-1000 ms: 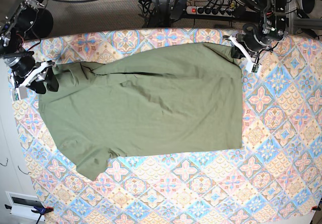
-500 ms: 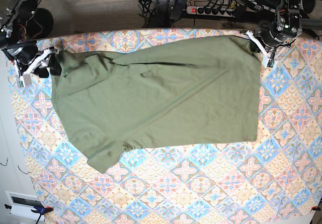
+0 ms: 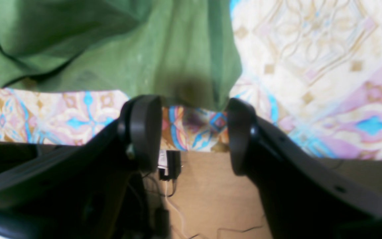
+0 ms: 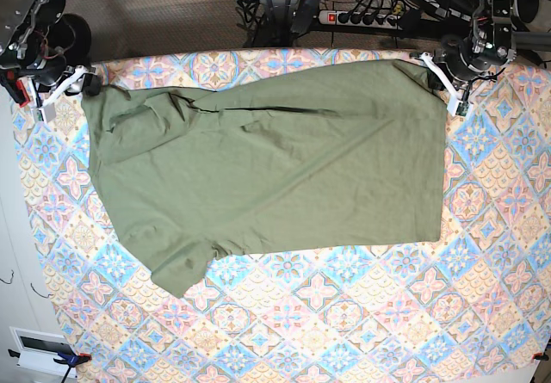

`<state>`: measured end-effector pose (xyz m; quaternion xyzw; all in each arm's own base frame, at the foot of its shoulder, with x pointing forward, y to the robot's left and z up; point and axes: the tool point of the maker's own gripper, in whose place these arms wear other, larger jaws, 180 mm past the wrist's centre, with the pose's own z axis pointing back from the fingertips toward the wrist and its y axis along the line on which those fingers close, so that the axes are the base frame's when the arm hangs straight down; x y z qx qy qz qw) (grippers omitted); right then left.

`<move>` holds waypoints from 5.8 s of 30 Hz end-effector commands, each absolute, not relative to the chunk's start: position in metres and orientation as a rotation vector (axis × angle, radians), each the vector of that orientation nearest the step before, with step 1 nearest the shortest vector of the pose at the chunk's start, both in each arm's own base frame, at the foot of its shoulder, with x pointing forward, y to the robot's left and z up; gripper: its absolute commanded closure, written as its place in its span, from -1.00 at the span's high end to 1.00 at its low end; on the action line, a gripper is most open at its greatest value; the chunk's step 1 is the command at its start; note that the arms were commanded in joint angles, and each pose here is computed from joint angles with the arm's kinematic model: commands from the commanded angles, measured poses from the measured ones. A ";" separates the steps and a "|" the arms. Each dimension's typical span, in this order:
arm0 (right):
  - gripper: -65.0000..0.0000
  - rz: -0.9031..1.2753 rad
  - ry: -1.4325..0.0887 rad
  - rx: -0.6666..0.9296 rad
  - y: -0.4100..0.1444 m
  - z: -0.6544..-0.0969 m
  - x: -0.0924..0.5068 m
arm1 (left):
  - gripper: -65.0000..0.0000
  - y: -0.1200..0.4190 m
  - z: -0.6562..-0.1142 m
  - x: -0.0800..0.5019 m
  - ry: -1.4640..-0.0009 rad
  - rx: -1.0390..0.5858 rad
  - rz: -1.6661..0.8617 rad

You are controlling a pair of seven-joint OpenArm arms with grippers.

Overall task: Layout the t-shirt on the table in an organized manner, then fold the t-shirt properly
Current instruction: 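Pull both shoulder corners apart with both grippers to straighten the t-shirt, then release the shoulder corners and move both grippers toward the t-shirt's side edges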

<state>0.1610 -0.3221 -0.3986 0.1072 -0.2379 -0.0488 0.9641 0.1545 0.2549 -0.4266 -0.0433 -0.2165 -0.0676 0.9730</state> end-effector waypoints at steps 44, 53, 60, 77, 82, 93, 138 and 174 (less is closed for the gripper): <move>-0.90 -0.267 -0.567 0.234 -0.358 -0.401 0.172 | -1.00 0.260 -0.425 0.152 -0.426 -0.069 -0.148; -0.90 -0.282 -0.557 0.284 -0.349 -0.404 0.159 | -1.00 0.252 -0.423 0.135 -0.402 -0.078 -0.173; -0.90 -0.283 -0.514 0.281 -0.349 -0.409 0.145 | -1.00 0.257 -0.420 0.128 -0.385 -0.065 -0.197; -0.90 -0.289 -0.500 0.275 -0.350 -0.411 0.137 | -1.00 0.268 -0.418 0.132 -0.384 -0.003 -0.237; -0.89 -0.289 -0.497 0.275 -0.350 -0.411 0.136 | -1.00 0.268 -0.417 0.132 -0.385 -0.003 -0.238; -0.36 -0.293 -0.517 0.256 -0.356 -0.405 0.138 | -0.49 0.261 -0.413 0.134 -0.396 -0.019 -0.249; -0.04 -0.399 -0.620 0.136 -0.406 -0.371 0.124 | -0.16 0.296 -0.321 0.206 -0.764 -0.016 -0.033; -0.04 0.139 -0.825 -0.028 -0.326 -0.301 0.332 | -0.16 0.306 -0.344 0.364 -0.903 -0.240 0.299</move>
